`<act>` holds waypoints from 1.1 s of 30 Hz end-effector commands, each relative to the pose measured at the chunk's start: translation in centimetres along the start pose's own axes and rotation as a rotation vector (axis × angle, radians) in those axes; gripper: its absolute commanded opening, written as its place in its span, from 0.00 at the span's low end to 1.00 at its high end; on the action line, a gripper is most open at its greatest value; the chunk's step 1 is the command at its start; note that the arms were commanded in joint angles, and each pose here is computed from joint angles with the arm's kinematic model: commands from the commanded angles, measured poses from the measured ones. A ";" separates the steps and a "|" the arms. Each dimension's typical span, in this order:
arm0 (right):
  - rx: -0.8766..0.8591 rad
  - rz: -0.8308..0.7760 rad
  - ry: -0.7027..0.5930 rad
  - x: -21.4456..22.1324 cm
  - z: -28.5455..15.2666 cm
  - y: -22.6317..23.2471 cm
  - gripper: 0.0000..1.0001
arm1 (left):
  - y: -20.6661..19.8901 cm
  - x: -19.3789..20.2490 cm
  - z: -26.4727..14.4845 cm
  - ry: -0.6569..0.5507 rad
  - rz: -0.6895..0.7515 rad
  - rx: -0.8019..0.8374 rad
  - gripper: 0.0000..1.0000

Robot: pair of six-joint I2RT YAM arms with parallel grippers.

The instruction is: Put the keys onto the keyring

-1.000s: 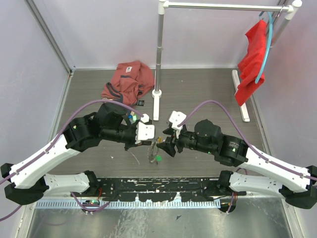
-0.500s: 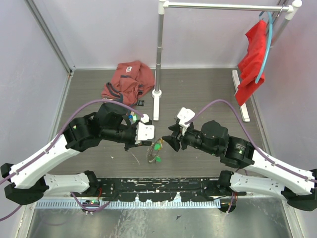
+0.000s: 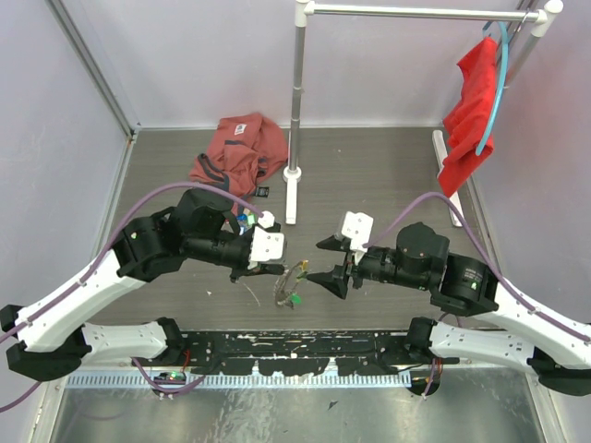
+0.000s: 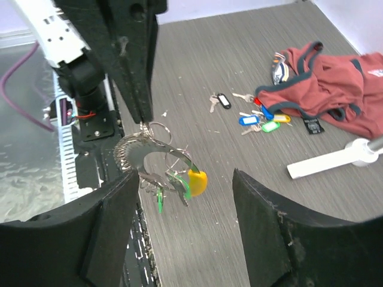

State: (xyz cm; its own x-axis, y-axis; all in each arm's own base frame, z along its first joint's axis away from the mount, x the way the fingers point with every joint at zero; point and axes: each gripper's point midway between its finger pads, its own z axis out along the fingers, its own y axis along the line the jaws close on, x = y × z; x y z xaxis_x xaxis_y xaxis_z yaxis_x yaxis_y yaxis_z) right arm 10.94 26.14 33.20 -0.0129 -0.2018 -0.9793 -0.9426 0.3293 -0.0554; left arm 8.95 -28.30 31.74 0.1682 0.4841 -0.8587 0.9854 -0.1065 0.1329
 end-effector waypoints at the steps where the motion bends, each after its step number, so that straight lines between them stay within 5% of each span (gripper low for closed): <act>1: -0.117 -0.082 -0.027 -1.7 -0.5 1.7 0.70 | -1.2 -2.1 -0.8 -0.061 0.024 0.063 0.00; 21: -0.373 -0.232 -0.053 -2.5 2.5 5.1 0.62 | -3.7 -3.4 -2.2 -0.083 0.086 0.207 0.00; 33: -0.466 -0.208 -0.020 -2.2 2.7 6.6 0.29 | -3.7 -3.2 -2.1 -0.073 0.091 0.204 0.00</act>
State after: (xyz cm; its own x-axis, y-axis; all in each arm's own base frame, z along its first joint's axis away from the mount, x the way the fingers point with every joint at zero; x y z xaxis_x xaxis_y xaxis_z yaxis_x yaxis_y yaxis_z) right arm 6.67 31.00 32.27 0.1712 -0.2607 -0.9501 -0.9824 -0.1182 -0.1446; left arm 5.37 -27.59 33.53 0.2212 0.4430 -0.8688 0.9491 -0.3027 0.0874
